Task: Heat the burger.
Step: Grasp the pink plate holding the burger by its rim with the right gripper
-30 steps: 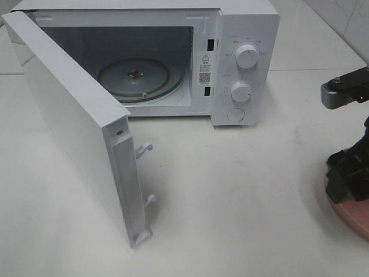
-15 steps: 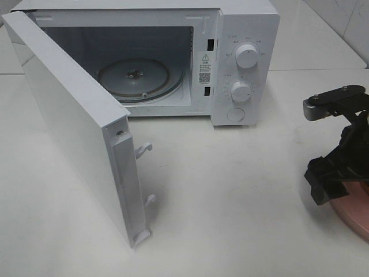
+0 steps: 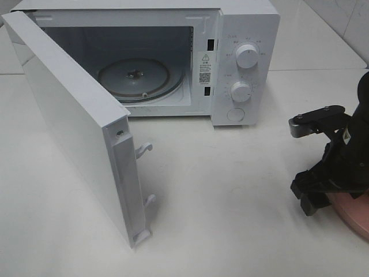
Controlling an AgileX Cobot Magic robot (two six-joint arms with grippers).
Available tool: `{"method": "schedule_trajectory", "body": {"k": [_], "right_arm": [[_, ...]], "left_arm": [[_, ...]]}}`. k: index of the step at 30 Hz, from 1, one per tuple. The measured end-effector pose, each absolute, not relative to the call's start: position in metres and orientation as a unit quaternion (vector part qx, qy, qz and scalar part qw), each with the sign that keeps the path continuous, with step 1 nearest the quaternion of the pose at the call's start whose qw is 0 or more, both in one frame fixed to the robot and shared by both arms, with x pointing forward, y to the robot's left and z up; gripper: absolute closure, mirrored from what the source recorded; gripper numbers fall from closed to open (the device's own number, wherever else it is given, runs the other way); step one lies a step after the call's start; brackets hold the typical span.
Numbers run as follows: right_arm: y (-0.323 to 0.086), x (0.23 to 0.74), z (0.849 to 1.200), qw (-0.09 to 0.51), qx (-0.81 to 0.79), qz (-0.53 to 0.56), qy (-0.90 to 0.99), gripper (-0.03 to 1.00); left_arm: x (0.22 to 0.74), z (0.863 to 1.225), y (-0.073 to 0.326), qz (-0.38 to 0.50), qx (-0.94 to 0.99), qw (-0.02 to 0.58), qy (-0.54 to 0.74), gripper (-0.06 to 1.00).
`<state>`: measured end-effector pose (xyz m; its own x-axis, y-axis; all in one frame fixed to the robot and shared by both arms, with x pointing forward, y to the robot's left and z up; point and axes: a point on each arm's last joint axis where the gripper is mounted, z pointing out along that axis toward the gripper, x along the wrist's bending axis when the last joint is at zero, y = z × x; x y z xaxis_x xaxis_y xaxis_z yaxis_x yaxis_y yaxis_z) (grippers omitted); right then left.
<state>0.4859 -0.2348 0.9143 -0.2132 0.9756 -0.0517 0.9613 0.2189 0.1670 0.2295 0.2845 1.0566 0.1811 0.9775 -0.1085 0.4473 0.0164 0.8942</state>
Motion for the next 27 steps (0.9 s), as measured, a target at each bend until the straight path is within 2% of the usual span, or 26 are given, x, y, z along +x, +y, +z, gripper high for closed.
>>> {"method": "schedule_trajectory", "body": {"k": [11,16,17,18,19,20,21,22,23,24,25,26,27], "right_arm": [[-0.235,0.49,0.893,0.065,0.619,0.024,0.782,0.18],[-0.236,0.49,0.893,0.069,0.625,0.022,0.777,0.28],[-0.237,0.491,0.893,0.073,0.627,0.02,0.776,0.36],[-0.237,0.491,0.893,0.073,0.627,0.02,0.776,0.36],[-0.238,0.491,0.893,0.078,0.63,0.017,0.773,0.47],[-0.238,0.491,0.893,0.079,0.63,0.016,0.772,0.54],[-0.238,0.491,0.893,0.079,0.63,0.016,0.772,0.54],[-0.239,0.49,0.893,0.082,0.63,0.013,0.772,0.65],[-0.239,0.49,0.892,0.082,0.631,0.012,0.772,0.71],[-0.239,0.49,0.892,0.082,0.631,0.012,0.772,0.71],[-0.24,0.486,0.89,0.08,0.629,0.007,0.773,0.8],[-0.241,0.485,0.889,0.08,0.627,0.005,0.775,0.85],[-0.241,0.485,0.889,0.08,0.627,0.005,0.775,0.85]], "left_arm": [[0.229,1.057,0.285,0.303,0.632,0.437,0.563,-0.04],[0.229,1.057,0.285,0.303,0.632,0.437,0.563,-0.04],[0.229,1.057,0.285,0.303,0.632,0.437,0.563,-0.04],[0.229,1.057,0.285,0.303,0.632,0.437,0.563,-0.04],[0.229,1.057,0.285,0.303,0.632,0.437,0.563,-0.04],[0.229,1.057,0.285,0.303,0.632,0.437,0.563,-0.04],[0.229,1.057,0.285,0.303,0.632,0.437,0.563,-0.04],[0.229,1.057,0.285,0.303,0.632,0.437,0.563,-0.04],[0.229,1.057,0.285,0.303,0.632,0.437,0.563,-0.04],[0.229,1.057,0.285,0.303,0.632,0.437,0.563,-0.04],[0.229,1.057,0.285,0.303,0.632,0.437,0.563,-0.04],[0.229,1.057,0.285,0.303,0.632,0.437,0.563,-0.04],[0.229,1.057,0.285,0.303,0.632,0.437,0.563,-0.04]]}}
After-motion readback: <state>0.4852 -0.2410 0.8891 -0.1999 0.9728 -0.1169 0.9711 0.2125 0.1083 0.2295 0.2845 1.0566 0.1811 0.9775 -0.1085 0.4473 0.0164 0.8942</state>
